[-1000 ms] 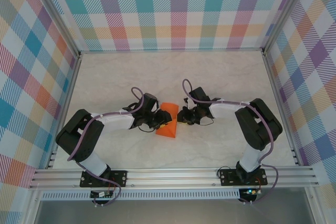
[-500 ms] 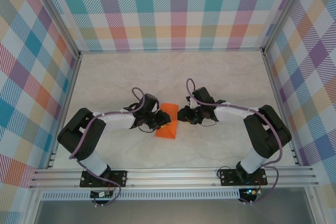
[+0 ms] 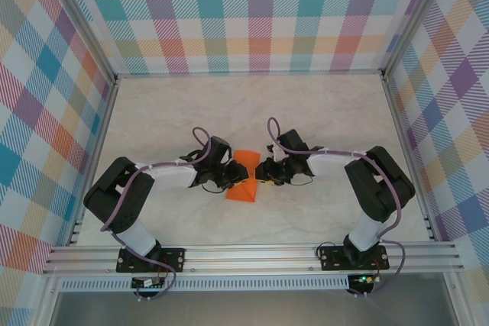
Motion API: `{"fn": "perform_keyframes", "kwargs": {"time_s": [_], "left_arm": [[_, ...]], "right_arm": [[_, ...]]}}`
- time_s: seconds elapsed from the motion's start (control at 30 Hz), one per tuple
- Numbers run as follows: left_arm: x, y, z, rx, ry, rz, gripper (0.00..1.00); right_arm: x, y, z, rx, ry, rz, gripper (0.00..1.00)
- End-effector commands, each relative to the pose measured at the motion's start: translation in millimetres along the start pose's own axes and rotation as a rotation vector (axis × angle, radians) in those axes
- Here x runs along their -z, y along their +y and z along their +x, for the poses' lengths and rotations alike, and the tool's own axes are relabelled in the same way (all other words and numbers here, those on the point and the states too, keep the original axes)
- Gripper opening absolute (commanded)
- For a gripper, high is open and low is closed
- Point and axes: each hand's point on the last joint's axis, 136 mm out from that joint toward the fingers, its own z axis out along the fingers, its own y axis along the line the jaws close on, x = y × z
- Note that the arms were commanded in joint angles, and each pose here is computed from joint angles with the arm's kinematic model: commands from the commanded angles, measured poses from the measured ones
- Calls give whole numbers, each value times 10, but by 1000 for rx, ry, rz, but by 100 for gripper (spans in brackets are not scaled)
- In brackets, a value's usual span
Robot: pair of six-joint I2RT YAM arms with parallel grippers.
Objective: Fold a paper plane with a square sheet of paper (pick it up from the middle)
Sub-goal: Fold the triangle a second time at the center of the table.
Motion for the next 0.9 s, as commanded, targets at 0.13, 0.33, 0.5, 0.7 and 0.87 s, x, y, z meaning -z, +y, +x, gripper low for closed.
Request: {"fn": "perform_keyframes", "kwargs": {"time_s": [0.13,0.33,0.5,0.7,0.87], "left_arm": [[30,-49,-16,-12,-4,-4,23],[70,-65,-11,-14,-10,-1,23],[117,-119,-8,-21,-15,18,24],[148,-195,-4,-24,-14,53,26],[120,-216,23,-25,1,67,26]], "right_arm": [[-32,162,-120,42,3,-62,26],[-69,117,-170,33,-7,-40,11],[-126,47,-165,22,5,-23,7],[-162,21,-183,24,10,-16,7],[-187,9,-185,26,18,-15,9]]}}
